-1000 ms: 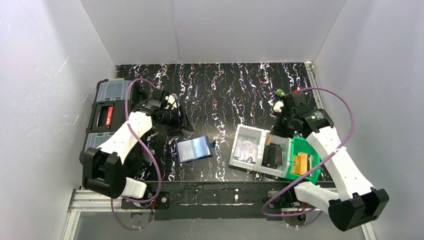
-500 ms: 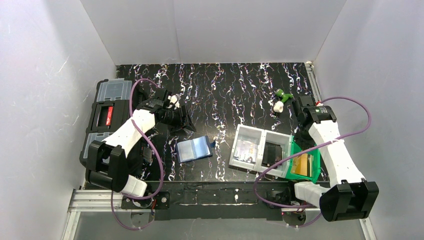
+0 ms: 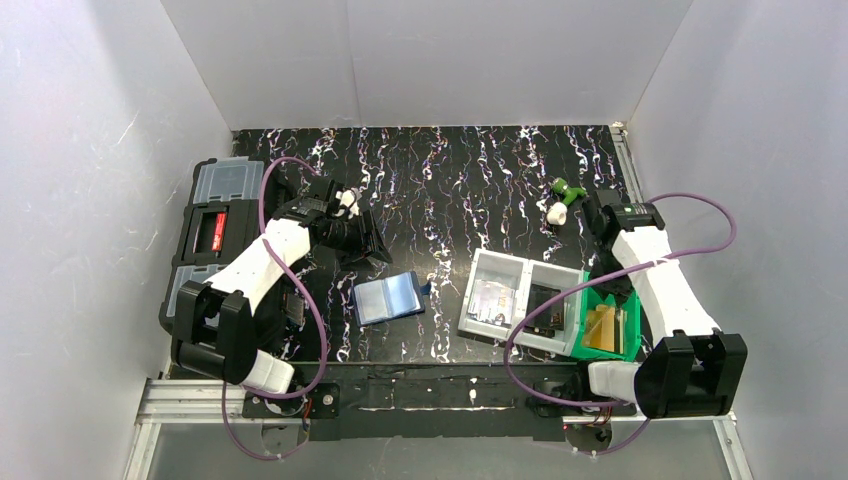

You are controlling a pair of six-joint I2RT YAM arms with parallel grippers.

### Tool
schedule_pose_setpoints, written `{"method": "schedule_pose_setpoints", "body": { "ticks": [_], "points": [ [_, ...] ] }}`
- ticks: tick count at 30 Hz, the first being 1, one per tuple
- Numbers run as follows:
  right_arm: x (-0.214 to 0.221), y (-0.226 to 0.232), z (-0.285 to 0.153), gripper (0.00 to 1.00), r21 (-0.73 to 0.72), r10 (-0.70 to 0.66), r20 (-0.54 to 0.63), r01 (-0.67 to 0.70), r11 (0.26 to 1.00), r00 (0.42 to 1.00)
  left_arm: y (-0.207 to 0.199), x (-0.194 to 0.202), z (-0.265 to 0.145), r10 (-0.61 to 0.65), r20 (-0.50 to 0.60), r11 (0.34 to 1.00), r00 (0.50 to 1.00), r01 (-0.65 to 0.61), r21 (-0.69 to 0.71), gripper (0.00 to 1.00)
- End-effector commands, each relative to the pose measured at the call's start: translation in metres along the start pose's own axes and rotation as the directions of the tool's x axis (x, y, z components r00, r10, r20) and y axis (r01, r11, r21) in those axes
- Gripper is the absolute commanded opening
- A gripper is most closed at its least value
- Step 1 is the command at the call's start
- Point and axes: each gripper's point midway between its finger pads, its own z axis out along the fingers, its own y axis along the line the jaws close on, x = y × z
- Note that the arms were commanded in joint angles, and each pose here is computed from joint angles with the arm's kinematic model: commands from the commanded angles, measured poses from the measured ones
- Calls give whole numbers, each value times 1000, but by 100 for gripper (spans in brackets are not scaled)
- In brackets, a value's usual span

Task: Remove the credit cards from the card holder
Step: Place the credit card in the storage box, then remove the credit card from the card holder.

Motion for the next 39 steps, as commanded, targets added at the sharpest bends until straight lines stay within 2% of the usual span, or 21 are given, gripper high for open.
{"method": "schedule_pose_setpoints", "body": {
  "ticks": [1, 5, 9, 13, 18, 21, 25, 26, 32, 39],
  "points": [
    [-5, 2, -5, 56, -27, 4, 17, -4, 1000, 1000, -3, 5, -3, 7, -8, 1000, 1000, -7, 16, 53],
    [-8, 11, -14, 67, -99, -9, 15, 11, 995, 1000, -2, 6, -3, 4, -7, 1000, 1000, -4, 12, 53],
    [-12, 30, -33, 76, -247, -27, 23, 32, 969, 999, 4, 7, -5, 1, 3, 1000, 1000, -1, -21, 53],
    [-13, 76, -71, 84, -506, -45, 52, 66, 860, 998, 20, 8, -9, -4, 31, 995, 1000, 7, -103, 54],
    [-2, 132, -113, 87, -602, -156, 122, 198, 774, 980, 46, 10, -22, -26, 73, 978, 997, 40, -204, 55],
    [17, 173, -137, 86, -653, -243, 150, 281, 703, 958, 59, 10, -32, -44, 99, 966, 994, 68, -248, 55],
    [66, 244, -169, 84, -721, -382, 184, 389, 574, 906, 81, 8, -53, -70, 166, 931, 984, 124, -342, 55],
    [88, 262, -178, 83, -739, -433, 191, 420, 527, 881, 87, 5, -63, -72, 205, 918, 976, 145, -369, 55],
    [163, 327, -196, 82, -770, -584, 221, 507, 386, 781, 95, 1, -99, -47, 318, 884, 947, 188, -428, 55],
    [216, 363, -186, 80, -775, -674, 211, 541, 326, 708, 87, 0, -117, -42, 364, 887, 930, 202, -415, 55]
  ]
}}
